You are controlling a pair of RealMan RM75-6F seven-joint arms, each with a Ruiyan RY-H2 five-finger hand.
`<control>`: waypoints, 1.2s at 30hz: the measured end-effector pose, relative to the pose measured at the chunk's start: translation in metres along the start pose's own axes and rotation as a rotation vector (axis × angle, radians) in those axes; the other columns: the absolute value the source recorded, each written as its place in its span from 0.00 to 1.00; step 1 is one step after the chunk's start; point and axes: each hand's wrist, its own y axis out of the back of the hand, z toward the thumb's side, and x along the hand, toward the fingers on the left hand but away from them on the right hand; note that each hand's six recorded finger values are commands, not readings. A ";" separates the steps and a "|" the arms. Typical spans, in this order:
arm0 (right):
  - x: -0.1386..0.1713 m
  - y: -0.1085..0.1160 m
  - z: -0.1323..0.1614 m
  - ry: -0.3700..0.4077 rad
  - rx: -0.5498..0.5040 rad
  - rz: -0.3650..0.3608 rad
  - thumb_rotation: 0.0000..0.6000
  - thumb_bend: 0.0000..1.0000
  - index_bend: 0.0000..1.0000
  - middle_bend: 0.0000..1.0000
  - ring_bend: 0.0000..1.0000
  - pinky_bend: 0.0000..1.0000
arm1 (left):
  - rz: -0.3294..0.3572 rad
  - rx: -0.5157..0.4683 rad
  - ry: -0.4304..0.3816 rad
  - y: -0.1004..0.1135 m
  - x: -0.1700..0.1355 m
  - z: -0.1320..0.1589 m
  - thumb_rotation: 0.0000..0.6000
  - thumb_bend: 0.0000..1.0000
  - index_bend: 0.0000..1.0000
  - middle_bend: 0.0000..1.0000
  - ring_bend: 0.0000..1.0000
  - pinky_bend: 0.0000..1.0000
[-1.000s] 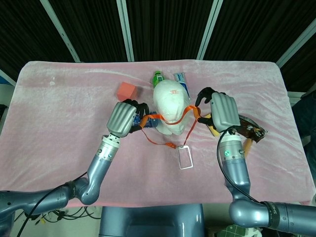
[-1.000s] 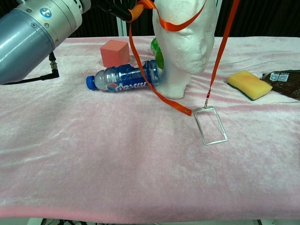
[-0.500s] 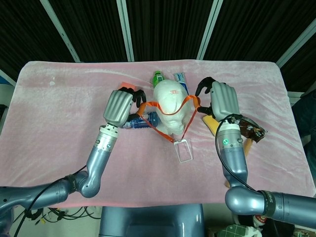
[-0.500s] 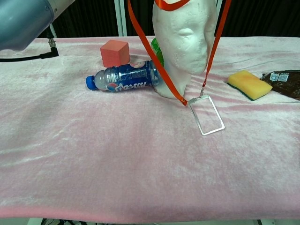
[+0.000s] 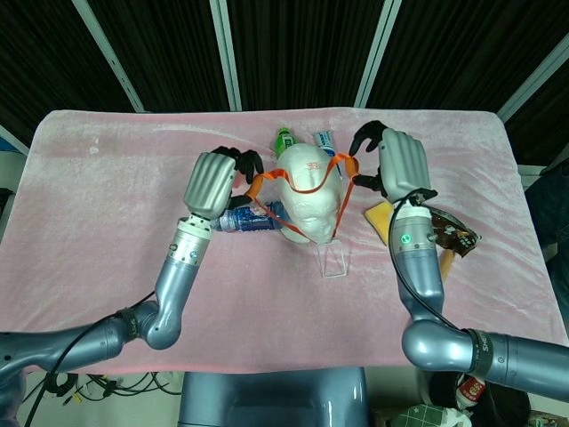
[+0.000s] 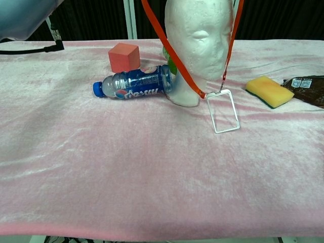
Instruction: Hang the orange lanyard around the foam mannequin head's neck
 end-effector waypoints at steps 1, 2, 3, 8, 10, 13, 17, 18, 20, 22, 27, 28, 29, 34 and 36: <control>-0.001 0.002 -0.001 0.000 -0.007 -0.005 1.00 0.56 1.00 0.37 0.43 0.33 | 0.001 0.001 -0.002 0.001 0.000 0.000 1.00 0.46 0.66 0.67 0.54 0.50; -0.002 0.003 -0.001 -0.002 -0.011 -0.008 1.00 0.56 1.00 0.37 0.43 0.33 | 0.000 0.000 -0.002 0.001 0.000 -0.001 1.00 0.46 0.66 0.67 0.54 0.50; -0.003 0.004 -0.002 -0.003 -0.015 -0.011 1.00 0.56 1.00 0.37 0.43 0.33 | -0.001 -0.001 -0.002 0.002 0.000 -0.002 1.00 0.46 0.66 0.67 0.54 0.50; -0.010 0.008 -0.008 -0.016 -0.050 -0.018 1.00 0.56 1.00 0.37 0.43 0.33 | 0.005 -0.020 -0.002 0.005 0.002 -0.004 1.00 0.46 0.66 0.67 0.54 0.50; -0.014 0.011 -0.010 -0.020 -0.061 -0.024 1.00 0.56 1.00 0.37 0.43 0.33 | 0.012 -0.020 -0.005 0.007 0.004 -0.005 1.00 0.46 0.66 0.67 0.54 0.50; -0.018 0.013 -0.013 -0.025 -0.059 -0.029 1.00 0.56 1.00 0.37 0.43 0.33 | 0.020 -0.021 -0.008 0.007 0.008 -0.007 1.00 0.46 0.65 0.67 0.52 0.50; -0.025 0.014 -0.016 -0.032 -0.061 -0.028 1.00 0.56 1.00 0.37 0.43 0.32 | 0.029 -0.028 -0.005 0.007 0.013 -0.010 1.00 0.46 0.64 0.66 0.51 0.50; -0.026 0.013 -0.016 -0.033 -0.065 -0.026 1.00 0.56 1.00 0.37 0.43 0.32 | 0.031 -0.032 -0.003 0.006 0.014 -0.012 1.00 0.46 0.64 0.66 0.51 0.50; -0.029 0.013 -0.018 -0.037 -0.067 -0.025 1.00 0.56 1.00 0.37 0.43 0.32 | 0.034 -0.035 0.001 0.005 0.017 -0.014 1.00 0.46 0.63 0.66 0.50 0.50; -0.033 0.013 -0.021 -0.044 -0.057 -0.024 1.00 0.56 1.00 0.37 0.43 0.32 | 0.035 -0.033 0.005 0.004 0.019 -0.016 1.00 0.46 0.63 0.65 0.49 0.49; -0.040 0.006 -0.027 -0.060 -0.028 -0.004 1.00 0.56 1.00 0.37 0.43 0.32 | 0.044 -0.027 0.014 0.000 0.025 -0.024 1.00 0.46 0.62 0.64 0.45 0.48; -0.042 0.004 -0.028 -0.062 -0.021 0.000 1.00 0.56 1.00 0.37 0.43 0.32 | 0.045 -0.023 0.016 -0.001 0.026 -0.026 1.00 0.46 0.62 0.63 0.44 0.48; -0.043 0.003 -0.029 -0.064 -0.017 0.002 1.00 0.56 1.00 0.37 0.43 0.32 | 0.046 -0.018 0.019 -0.002 0.027 -0.027 1.00 0.46 0.62 0.63 0.43 0.47; -0.052 -0.005 -0.030 -0.070 0.006 0.013 1.00 0.56 1.00 0.37 0.43 0.32 | 0.049 0.000 0.039 -0.007 0.032 -0.040 1.00 0.46 0.62 0.61 0.40 0.47; -0.054 -0.009 -0.030 -0.069 0.014 0.016 1.00 0.56 1.00 0.37 0.43 0.32 | 0.052 0.000 0.049 -0.008 0.033 -0.045 1.00 0.46 0.62 0.60 0.38 0.46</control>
